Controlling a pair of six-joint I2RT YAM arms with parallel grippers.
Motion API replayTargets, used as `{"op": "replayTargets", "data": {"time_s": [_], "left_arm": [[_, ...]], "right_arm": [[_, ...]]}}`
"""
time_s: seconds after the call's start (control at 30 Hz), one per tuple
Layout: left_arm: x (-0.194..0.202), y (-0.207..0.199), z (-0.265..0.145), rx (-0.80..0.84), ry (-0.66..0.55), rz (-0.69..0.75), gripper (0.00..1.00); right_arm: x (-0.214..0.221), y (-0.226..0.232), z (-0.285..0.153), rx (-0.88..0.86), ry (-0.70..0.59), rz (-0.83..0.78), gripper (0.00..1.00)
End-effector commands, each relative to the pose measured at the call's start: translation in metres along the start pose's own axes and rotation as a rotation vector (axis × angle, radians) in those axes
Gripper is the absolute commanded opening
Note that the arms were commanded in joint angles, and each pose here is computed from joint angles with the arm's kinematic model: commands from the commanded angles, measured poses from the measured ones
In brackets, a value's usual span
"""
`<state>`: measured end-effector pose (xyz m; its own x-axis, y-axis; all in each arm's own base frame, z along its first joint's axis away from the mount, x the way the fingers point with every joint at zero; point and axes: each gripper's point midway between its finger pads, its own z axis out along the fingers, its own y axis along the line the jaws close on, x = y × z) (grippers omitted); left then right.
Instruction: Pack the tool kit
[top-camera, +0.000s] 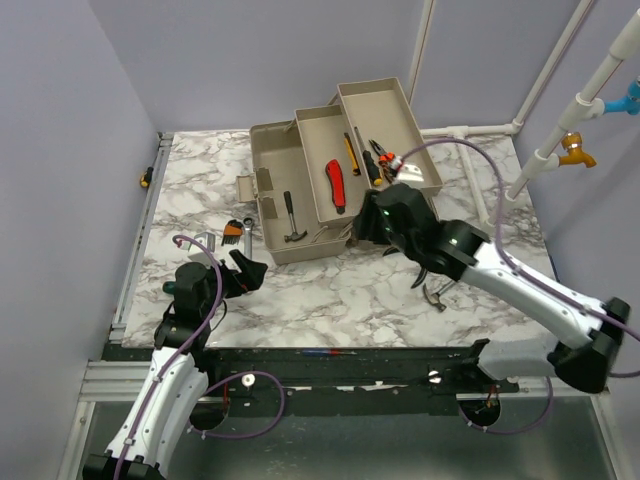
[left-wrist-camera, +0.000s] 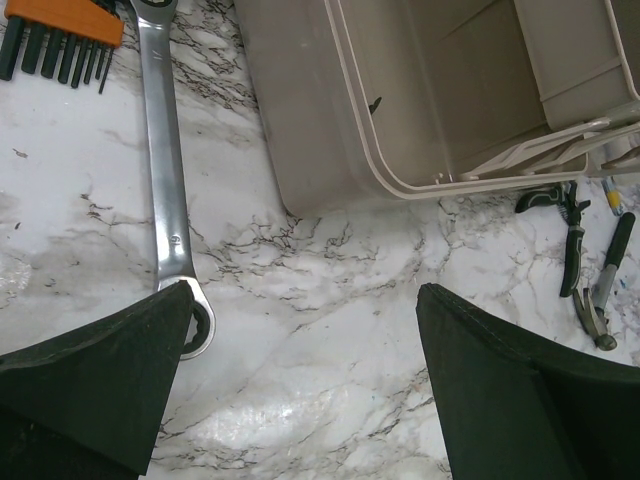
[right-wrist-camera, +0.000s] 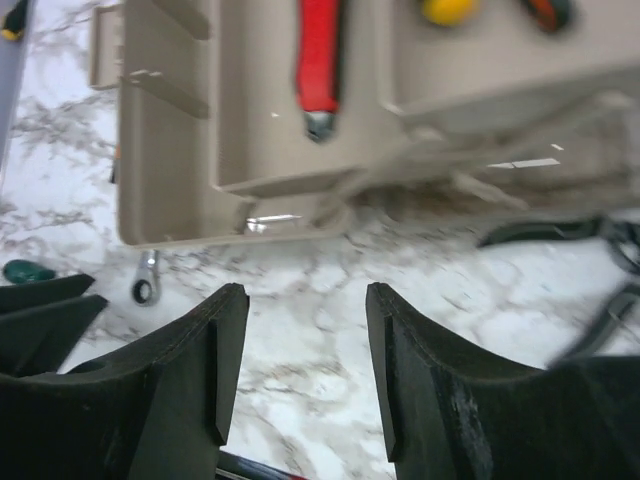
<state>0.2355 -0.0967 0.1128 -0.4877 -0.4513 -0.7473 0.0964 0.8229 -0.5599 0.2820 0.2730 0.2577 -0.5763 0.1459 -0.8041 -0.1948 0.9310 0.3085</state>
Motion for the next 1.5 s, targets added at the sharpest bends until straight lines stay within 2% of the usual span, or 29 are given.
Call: {"op": "replayTargets", "data": {"time_s": [0.0,0.13,0.23,0.3,0.43,0.67,0.93,1.03,1.17,1.47], "left_arm": [[0.001,-0.003,0.001,0.027,-0.002,0.016,0.96],[0.001,-0.003,0.001,0.027,0.001,0.016,0.96],[0.001,-0.004,0.001,0.028,0.001,0.015,0.96],[0.001,-0.004,0.001,0.028,0.001,0.015,0.96],[0.001,-0.004,0.001,0.03,0.001,0.017,0.96],[0.002,-0.004,0.001,0.033,0.003,0.018,0.96],[0.002,-0.005,0.0,0.038,0.007,0.02,0.96],[0.002,-0.005,0.0,0.039,0.007,0.02,0.96],[0.002,-0.006,0.0,0.043,0.006,0.022,0.96],[0.003,-0.006,0.0,0.042,0.009,0.021,0.96]], "right_arm": [[0.015,-0.078,-0.042,0.227,-0.082,0.098,0.59],[0.044,-0.134,-0.07,0.392,-0.09,0.18,0.6],[0.067,-0.169,-0.082,0.525,-0.085,0.229,0.68],[0.082,-0.185,-0.082,0.587,-0.08,0.257,0.79],[0.101,-0.216,-0.072,0.677,-0.074,0.344,0.83],[0.116,-0.274,-0.03,0.707,0.038,0.497,0.8],[0.122,-0.34,-0.006,0.903,0.052,0.594,0.78],[0.118,-0.36,-0.003,0.948,0.021,0.61,0.76],[0.115,-0.373,0.005,0.977,0.011,0.61,0.75],[0.136,-0.379,0.031,0.976,0.075,0.642,0.67]]}}
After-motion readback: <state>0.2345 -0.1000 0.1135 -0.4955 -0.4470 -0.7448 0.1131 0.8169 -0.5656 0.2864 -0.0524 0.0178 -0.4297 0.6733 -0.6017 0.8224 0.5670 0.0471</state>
